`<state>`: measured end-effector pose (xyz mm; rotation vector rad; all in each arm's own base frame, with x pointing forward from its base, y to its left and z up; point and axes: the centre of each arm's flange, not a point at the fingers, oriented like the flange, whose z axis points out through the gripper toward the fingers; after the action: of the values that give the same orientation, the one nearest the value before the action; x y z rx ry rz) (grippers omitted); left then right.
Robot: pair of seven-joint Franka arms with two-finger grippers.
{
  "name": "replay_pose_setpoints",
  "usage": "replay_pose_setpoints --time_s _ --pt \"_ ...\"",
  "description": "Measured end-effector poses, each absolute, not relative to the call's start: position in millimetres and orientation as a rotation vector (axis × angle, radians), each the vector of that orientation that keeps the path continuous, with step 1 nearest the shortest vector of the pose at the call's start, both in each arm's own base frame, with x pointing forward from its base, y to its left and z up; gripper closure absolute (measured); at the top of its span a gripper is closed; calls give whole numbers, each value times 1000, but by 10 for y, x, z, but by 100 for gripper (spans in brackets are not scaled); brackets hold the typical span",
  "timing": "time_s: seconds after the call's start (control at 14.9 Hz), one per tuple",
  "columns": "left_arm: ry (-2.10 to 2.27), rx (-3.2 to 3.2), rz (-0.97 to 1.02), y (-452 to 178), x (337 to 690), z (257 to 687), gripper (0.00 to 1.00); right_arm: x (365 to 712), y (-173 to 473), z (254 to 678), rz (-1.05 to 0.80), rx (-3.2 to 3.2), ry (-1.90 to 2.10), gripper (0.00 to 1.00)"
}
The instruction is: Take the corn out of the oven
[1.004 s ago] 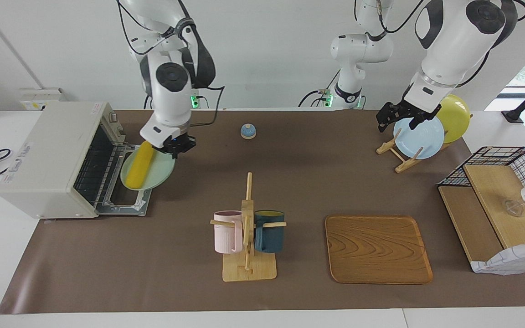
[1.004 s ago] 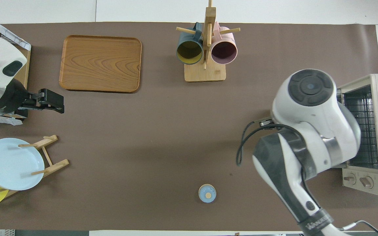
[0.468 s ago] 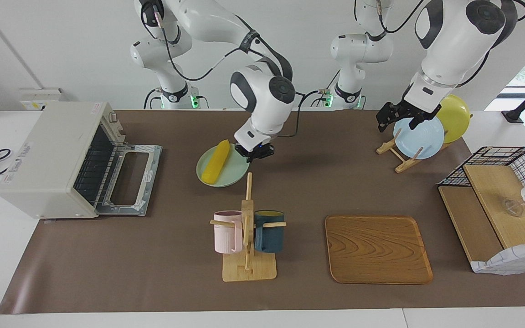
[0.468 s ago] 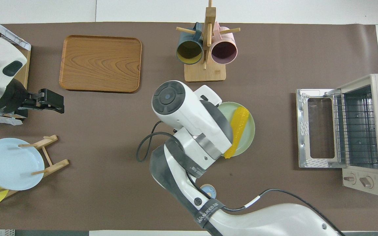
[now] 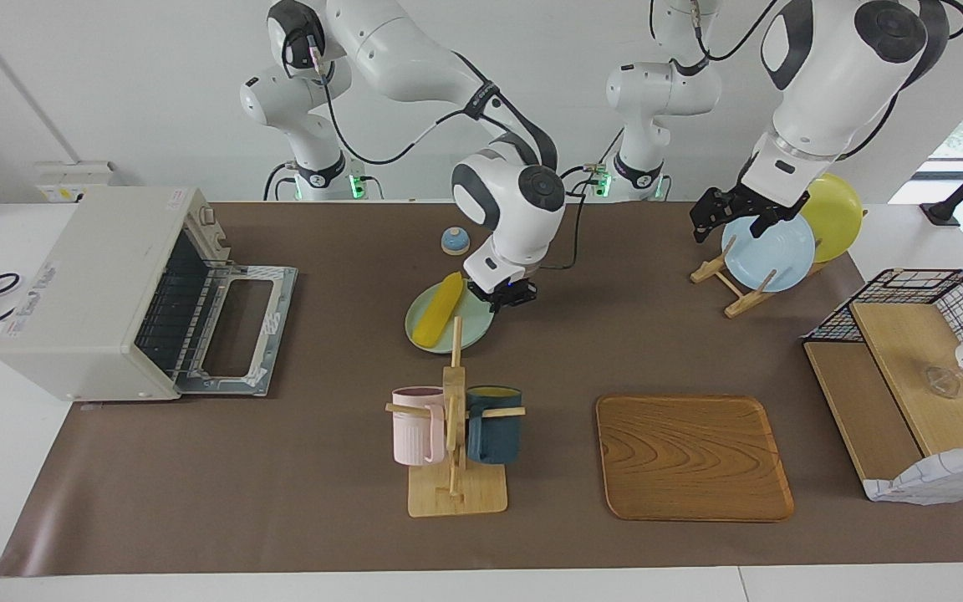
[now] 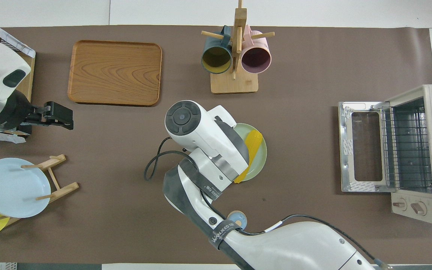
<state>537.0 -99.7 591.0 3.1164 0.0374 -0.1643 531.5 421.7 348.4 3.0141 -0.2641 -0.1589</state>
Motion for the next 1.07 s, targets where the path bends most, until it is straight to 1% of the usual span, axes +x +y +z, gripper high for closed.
replay_pose_setpoints --time_s 0.13,0.2,0.33,0.4,0.47,0.54,0.6,0.74,0.87,0.94,1.07 --pt "37 3116 -164 -997 5371 5910 0 5402 4141 3523 -149 3030 -290 77" --pt "38 3116 -162 -997 5372 5912 0 5418 4133 3565 -130 3031 -265 71" --pt "38 3116 -153 -998 5378 5918 0 5444 4088 3669 -63 2996 -169 71" --pt "38 3115 -144 -999 5385 5923 0 5467 4024 3724 -47 2972 -136 71" --pt "38 3114 -134 -1000 5392 5928 0 5521 3884 3806 -57 2953 -104 75" --pt "37 3114 -125 -1003 5398 5933 0 5622 3635 3928 -85 2938 -64 75" --pt "35 3113 -115 -1011 5404 5937 0 5735 3344 4050 -115 2930 -27 78" --pt "19 3111 -97 -1062 5409 5937 0 5970 2671 4238 -172 2925 -18 99" --pt "-32 3107 -90 -1227 5387 5899 0 6085 2153 4241 -238 2916 -48 99" --pt "-74 3104 -87 -1377 5358 5864 0 6066 2020 4164 -277 2905 -51 99" --pt "-172 3073 -91 -1771 5259 5775 0 5898 1892 3881 -332 2841 -24 99"
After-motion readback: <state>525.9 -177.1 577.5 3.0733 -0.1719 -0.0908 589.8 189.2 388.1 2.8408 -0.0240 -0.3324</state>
